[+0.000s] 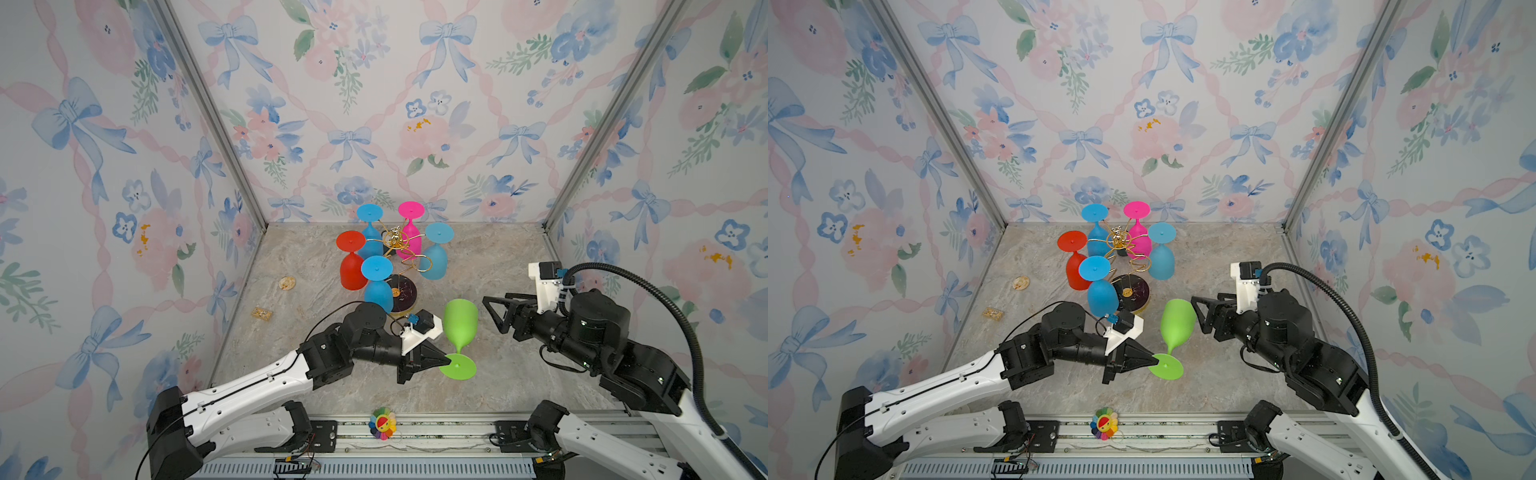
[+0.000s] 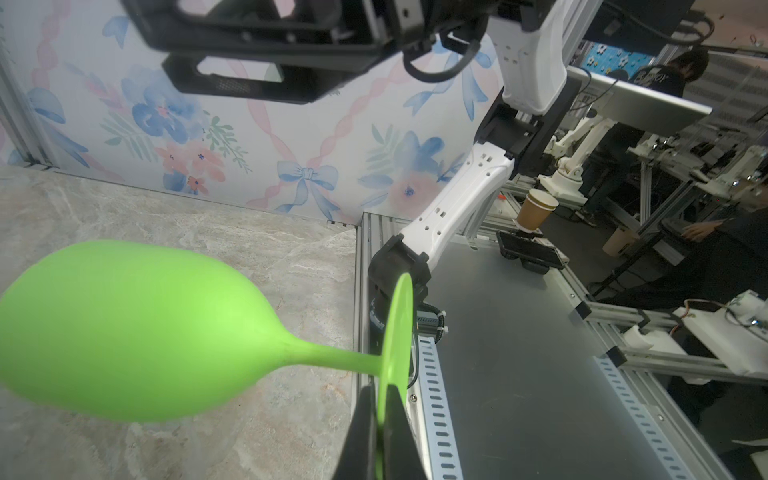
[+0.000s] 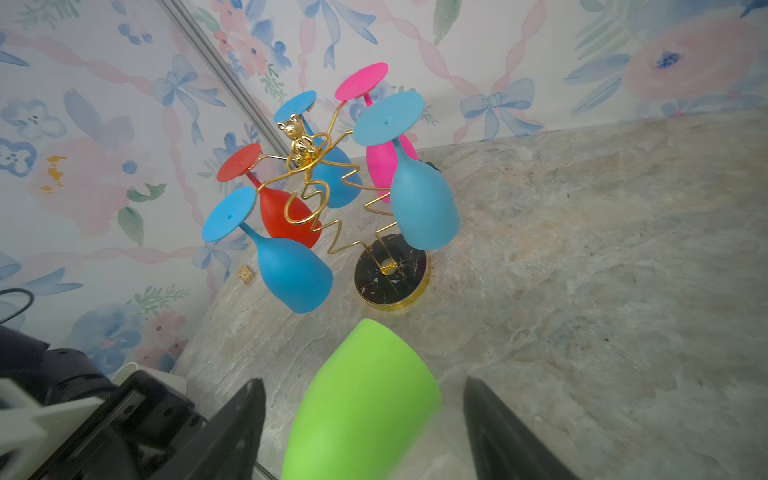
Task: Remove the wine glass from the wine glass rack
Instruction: 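Carry the glass toward the robot with the left gripper while the right withdraws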
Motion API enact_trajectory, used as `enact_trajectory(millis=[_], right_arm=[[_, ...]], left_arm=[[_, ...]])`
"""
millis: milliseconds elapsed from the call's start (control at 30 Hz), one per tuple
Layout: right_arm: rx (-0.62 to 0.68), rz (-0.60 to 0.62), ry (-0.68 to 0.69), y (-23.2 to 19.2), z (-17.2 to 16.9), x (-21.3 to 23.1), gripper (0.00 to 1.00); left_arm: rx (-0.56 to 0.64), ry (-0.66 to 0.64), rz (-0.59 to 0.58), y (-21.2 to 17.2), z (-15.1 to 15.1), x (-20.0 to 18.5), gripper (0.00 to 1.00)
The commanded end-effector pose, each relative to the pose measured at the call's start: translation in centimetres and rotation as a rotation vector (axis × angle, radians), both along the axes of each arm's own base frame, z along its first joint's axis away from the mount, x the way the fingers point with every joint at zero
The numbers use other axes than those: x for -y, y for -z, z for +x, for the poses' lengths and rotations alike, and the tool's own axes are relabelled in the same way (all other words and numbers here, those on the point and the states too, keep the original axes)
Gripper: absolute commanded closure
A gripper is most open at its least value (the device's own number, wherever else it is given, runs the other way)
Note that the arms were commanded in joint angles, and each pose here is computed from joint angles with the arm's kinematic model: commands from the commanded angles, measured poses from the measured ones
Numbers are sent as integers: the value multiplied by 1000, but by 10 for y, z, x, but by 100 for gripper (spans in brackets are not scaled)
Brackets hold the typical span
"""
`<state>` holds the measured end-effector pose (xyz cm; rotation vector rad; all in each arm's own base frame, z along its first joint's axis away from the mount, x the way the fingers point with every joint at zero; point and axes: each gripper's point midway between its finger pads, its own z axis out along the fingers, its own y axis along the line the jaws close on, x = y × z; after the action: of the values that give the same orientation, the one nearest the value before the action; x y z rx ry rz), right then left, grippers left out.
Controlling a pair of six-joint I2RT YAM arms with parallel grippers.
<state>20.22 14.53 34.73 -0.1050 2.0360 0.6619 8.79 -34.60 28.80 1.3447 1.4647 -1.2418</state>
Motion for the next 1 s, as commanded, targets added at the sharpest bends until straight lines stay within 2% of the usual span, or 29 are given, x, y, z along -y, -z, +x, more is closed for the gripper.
enact_trajectory(millis=[0, 133, 267, 433, 467, 567, 967], right_arm=[[-51, -17, 95, 0, 6, 21, 22], [-116, 30, 78, 6, 16, 20, 22], [-165, 34, 60, 15, 24, 20, 20], [-216, 65, 17, 27, 31, 12, 20], [-233, 75, 2, 31, 32, 8, 19], [-272, 98, -37, 39, 34, -1, 19], [-365, 120, -118, 53, 36, -19, 19]], left_arm=[[245, -17, 37, 14, -1, -5, 100], [389, -124, 102, 29, 12, -7, 100], [481, -162, 168, 42, 19, -9, 100], [596, -119, 227, 64, 10, -9, 100], [614, -102, 258, 78, 7, -11, 100], [686, -117, 317, 91, 8, -12, 100], [1017, -139, 475, 112, 14, -27, 100]])
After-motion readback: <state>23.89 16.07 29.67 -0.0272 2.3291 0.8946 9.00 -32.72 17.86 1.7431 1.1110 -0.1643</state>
